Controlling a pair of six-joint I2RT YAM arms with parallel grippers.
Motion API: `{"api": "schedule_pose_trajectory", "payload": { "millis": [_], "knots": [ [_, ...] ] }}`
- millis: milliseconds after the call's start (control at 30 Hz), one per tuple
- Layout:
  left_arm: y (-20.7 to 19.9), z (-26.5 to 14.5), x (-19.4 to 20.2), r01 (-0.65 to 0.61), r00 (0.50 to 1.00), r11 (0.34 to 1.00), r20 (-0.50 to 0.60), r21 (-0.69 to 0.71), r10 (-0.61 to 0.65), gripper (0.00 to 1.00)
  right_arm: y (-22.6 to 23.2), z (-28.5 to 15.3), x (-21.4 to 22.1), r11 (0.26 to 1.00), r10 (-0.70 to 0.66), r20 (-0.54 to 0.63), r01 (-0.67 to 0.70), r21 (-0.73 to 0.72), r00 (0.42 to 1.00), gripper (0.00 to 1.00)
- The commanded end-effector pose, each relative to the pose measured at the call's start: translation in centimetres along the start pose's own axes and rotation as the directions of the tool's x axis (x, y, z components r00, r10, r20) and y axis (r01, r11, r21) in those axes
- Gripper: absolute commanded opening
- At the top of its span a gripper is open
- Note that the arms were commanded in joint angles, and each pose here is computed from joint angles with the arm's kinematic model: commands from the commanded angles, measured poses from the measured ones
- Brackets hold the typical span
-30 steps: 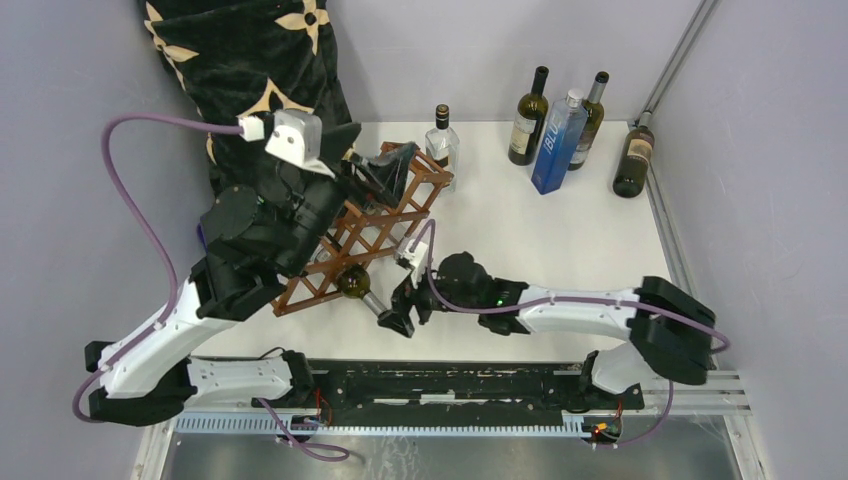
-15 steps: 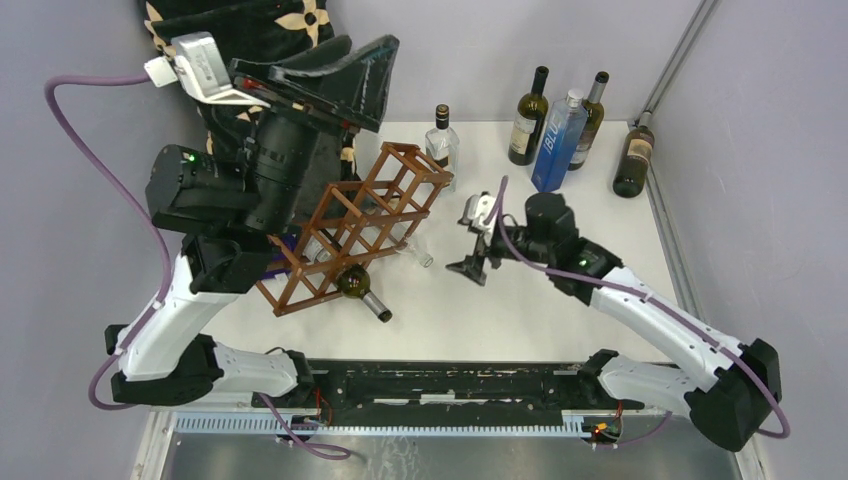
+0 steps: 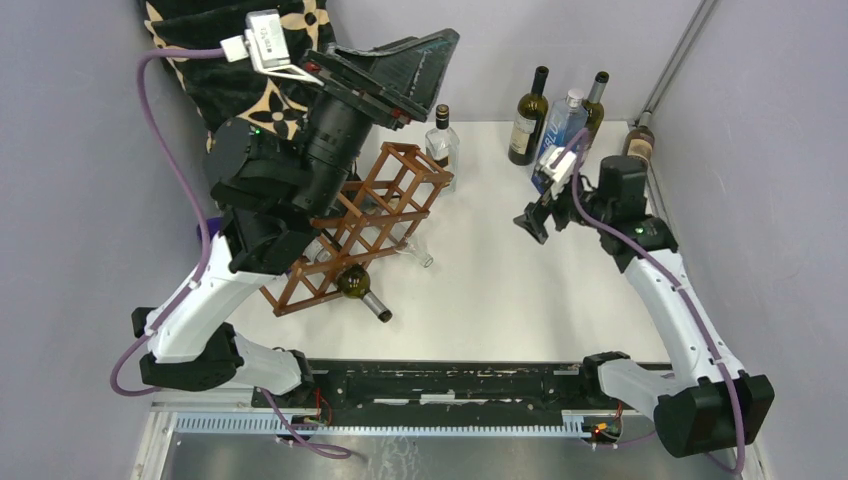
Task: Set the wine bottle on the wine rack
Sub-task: Pick up the wine bottle from the center of the board.
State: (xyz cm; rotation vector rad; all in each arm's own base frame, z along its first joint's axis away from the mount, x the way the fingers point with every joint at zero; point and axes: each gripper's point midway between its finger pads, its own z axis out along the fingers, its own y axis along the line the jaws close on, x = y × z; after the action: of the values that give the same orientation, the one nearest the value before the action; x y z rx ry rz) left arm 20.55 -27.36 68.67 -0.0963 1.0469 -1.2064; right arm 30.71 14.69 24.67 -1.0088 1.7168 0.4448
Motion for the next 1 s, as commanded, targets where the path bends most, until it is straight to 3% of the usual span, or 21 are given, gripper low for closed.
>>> {"api": "schedule_pose_trajectory", "payload": {
  "millis": [0, 100, 267, 467, 667, 833, 967],
  "knots": [
    [-2.0, -0.3, 0.1, 0.124, 0.992, 0.989, -0.037, 0.082, -0.122, 1.00, -3.6, -2.8, -3.5, 0.995, -0.055, 0.038, 0.052, 0.080, 0.998, 0.98],
    [-2.2, -0.8, 1.9, 0.110, 0.991, 0.987, -0.093, 0.116, -0.100, 1.00, -5.8, -4.0, -6.2, 0.991, -0.075, 0.077, 0.066, 0.116, 0.994, 0.98],
    [-0.2, -2.7, 4.1, -0.019, 0.988, 0.991, -0.152, 0.131, 0.039, 1.00, -8.3, -5.5, -9.0, 0.990, -0.052, 0.169, 0.028, 0.141, 0.984, 0.98],
    [4.4, -4.3, 8.0, -0.221, 0.917, 0.964, -0.305, 0.146, 0.256, 1.00, -8.5, -5.1, -10.4, 0.992, -0.066, 0.244, 0.038, 0.119, 0.967, 0.98],
    [11.5, -2.6, 6.5, -0.195, 0.906, 0.971, -0.355, 0.137, 0.232, 0.99, -8.0, -0.4, -10.8, 0.998, -0.011, 0.247, 0.026, -0.058, 0.969, 0.98],
    [17.3, -2.6, 7.8, -0.281, 0.859, 0.958, -0.432, 0.055, 0.276, 0.99, -7.2, 4.8, -14.1, 0.990, -0.124, 0.222, 0.135, -0.032, 0.967, 0.98],
    [20.6, -4.5, 7.8, -0.427, 0.803, 0.904, -0.463, -0.011, 0.374, 1.00, -8.8, 8.5, -16.0, 0.996, -0.092, 0.208, 0.094, -0.001, 0.974, 0.98]
  ]
}}
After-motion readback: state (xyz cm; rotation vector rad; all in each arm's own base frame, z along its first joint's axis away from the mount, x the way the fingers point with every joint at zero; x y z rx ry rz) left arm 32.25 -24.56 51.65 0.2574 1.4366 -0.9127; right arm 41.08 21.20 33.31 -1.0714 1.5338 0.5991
